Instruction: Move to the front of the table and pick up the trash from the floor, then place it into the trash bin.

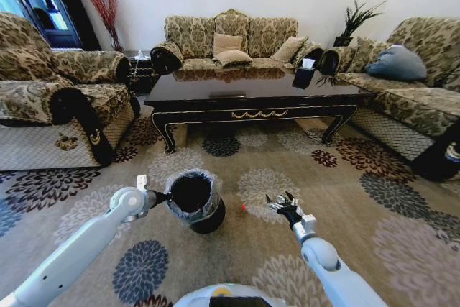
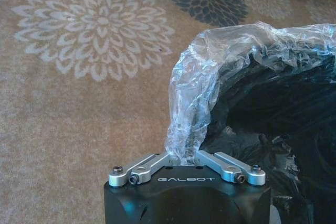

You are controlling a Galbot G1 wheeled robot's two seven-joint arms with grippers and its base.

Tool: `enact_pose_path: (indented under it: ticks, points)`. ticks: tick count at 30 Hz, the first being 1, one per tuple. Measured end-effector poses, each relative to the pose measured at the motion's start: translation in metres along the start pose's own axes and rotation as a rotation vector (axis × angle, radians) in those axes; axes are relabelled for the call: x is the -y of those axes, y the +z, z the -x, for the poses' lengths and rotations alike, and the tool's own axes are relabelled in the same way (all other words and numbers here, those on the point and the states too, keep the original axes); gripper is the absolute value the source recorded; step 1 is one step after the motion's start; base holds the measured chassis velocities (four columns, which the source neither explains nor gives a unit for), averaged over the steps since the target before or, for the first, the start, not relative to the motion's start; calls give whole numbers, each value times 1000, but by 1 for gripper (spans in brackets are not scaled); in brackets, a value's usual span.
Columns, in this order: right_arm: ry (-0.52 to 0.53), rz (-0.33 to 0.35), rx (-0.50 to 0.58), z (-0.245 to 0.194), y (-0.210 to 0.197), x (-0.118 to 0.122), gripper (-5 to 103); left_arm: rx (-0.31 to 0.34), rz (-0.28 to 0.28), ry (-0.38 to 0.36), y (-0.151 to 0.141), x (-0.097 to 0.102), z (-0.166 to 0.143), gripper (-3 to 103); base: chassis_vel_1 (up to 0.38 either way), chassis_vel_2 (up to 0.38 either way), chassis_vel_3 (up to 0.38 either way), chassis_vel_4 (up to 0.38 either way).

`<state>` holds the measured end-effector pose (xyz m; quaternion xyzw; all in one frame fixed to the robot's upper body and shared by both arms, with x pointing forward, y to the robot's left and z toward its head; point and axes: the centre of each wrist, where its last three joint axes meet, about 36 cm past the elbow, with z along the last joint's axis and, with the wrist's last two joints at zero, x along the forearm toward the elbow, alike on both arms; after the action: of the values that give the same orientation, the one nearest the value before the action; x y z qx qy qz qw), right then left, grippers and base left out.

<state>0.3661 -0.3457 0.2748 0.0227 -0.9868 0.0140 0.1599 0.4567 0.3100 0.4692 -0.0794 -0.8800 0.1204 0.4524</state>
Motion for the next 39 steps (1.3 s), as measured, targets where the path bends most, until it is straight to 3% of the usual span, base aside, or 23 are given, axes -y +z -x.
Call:
enact_pose_path:
  ticks: [10, 18, 36, 39]
  points:
    - [139, 55, -74, 34, 39, 40, 100, -3, 3, 4, 5, 6, -1, 0, 0, 0, 0, 0]
    - [225, 56, -145, 49, 71, 70, 100, -4, 8, 12, 6, 10, -2, 0, 0, 0, 0, 0]
    - [259, 58, -229, 73, 96, 84, 102, -8, 7, 8, 7, 13, -3, 0, 0, 0, 0, 0]
    - [254, 58, -242, 72, 100, 84, 93, -9, 1, 10, 8, 13, -1, 0, 0, 0, 0, 0]
